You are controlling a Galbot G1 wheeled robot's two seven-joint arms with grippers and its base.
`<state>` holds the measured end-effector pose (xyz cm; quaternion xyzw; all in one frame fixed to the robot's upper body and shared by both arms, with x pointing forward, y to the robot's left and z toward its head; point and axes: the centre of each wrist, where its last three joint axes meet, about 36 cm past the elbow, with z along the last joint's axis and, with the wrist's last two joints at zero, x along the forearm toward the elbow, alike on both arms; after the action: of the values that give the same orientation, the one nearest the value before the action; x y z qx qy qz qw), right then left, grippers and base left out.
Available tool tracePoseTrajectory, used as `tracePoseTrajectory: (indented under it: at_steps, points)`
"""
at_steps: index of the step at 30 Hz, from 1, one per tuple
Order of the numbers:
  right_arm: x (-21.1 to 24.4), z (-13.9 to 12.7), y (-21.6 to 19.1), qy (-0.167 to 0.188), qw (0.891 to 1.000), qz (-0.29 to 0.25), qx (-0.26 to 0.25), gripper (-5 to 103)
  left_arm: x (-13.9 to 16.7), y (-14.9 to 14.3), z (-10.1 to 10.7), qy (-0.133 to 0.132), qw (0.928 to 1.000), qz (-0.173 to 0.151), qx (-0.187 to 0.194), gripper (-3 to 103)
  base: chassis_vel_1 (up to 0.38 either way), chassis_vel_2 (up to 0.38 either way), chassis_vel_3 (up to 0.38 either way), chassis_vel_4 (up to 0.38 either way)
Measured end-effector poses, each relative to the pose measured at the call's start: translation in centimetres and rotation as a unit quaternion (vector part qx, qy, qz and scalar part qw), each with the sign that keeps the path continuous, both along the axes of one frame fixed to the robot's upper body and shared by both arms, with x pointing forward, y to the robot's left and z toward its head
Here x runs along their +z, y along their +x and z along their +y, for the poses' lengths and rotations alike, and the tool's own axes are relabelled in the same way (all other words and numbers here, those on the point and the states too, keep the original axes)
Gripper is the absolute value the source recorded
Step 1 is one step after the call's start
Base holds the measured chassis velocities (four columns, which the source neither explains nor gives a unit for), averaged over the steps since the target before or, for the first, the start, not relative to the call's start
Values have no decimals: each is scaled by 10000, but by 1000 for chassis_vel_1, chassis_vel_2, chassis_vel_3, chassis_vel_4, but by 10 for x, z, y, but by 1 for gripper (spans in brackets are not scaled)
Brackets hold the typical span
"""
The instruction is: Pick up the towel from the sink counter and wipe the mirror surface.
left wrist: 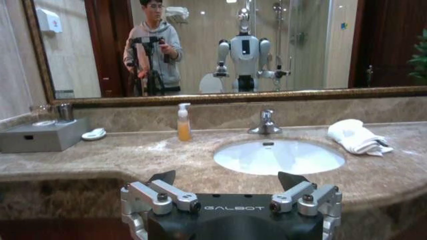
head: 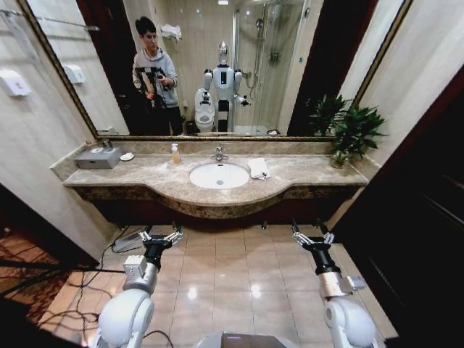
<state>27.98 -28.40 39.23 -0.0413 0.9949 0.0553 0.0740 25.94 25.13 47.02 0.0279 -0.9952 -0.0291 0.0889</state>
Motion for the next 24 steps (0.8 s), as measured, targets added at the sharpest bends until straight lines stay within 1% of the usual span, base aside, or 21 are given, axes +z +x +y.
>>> tracePoseTrajectory:
  at_steps: [19,24]
  points:
    - [0,-2,2,69,9999,-85,20,100,0,0,0,0,10000,1,0,100,-154,144,154,-146]
    - [0,-2,3,75,9999,-101,19,100,0,0,0,0,10000,1,0,100,-216,230,208,-214]
